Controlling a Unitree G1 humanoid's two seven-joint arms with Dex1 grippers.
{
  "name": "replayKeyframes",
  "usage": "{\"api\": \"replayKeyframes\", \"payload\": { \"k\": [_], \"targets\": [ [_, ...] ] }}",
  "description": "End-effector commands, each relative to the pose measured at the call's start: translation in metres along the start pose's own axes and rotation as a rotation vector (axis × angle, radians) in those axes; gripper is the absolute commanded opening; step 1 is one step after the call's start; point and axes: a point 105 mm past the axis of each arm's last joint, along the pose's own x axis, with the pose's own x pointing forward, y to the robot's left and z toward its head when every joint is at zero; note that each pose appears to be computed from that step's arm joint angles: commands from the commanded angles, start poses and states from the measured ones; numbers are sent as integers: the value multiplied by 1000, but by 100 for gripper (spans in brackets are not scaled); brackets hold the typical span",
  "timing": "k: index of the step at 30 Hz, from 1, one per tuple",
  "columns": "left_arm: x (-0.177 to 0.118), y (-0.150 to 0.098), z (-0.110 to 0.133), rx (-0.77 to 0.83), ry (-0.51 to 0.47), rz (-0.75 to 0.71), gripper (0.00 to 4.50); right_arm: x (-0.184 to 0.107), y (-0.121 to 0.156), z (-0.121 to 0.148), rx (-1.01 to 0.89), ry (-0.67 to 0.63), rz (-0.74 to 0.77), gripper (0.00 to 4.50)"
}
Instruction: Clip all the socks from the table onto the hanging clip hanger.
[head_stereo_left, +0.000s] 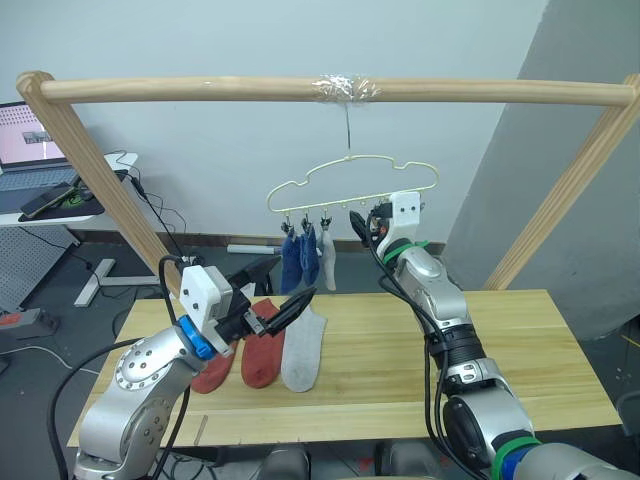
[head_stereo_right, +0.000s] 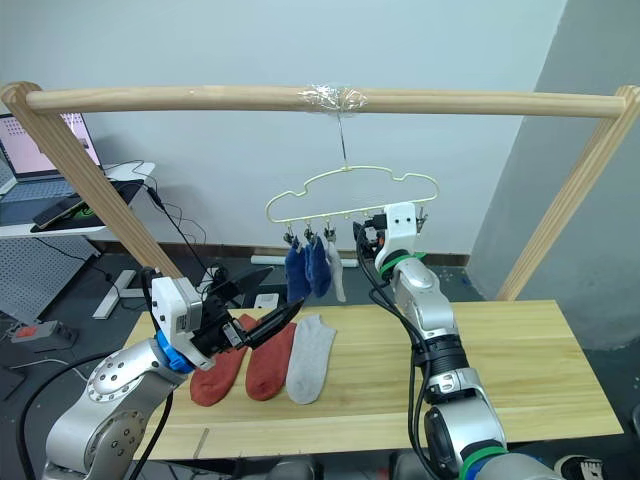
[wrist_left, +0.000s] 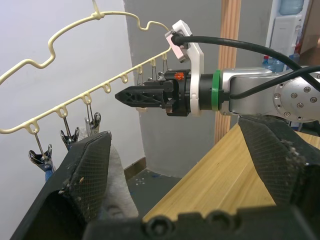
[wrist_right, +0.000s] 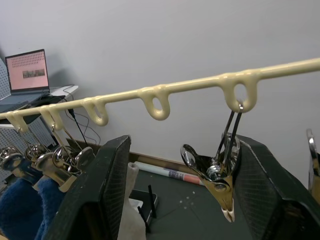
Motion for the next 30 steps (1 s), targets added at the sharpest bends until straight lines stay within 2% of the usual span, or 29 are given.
{"api": "replayKeyframes", "payload": {
  "k": [1, 6, 7, 9, 14, 16, 30],
  "targets": [
    [-1, -5, 13, 34, -38, -20, 450, 4, 3, 19, 9, -67, 12, 304],
    [-1, -5, 13, 33, -38, -21, 450, 4, 1, 17, 10, -59, 8, 304],
    [-1, -6, 13, 33, -39, -21, 450, 3, 1, 16, 12, -56, 7, 285],
    [-1, -6, 13, 32, -39, -21, 450, 3, 1, 16, 14, -55, 5, 246],
    [-1, -7, 12, 21, -36, -24, 450, 3, -2, 15, 19, -52, -10, 63],
    [-1, -8, 12, 18, -36, -25, 450, 2, -4, 15, 17, -51, -17, 20],
    [0, -9, 9, 15, -34, -28, 450, 2, 0, 16, 5, -56, 7, 20]
  ]
}}
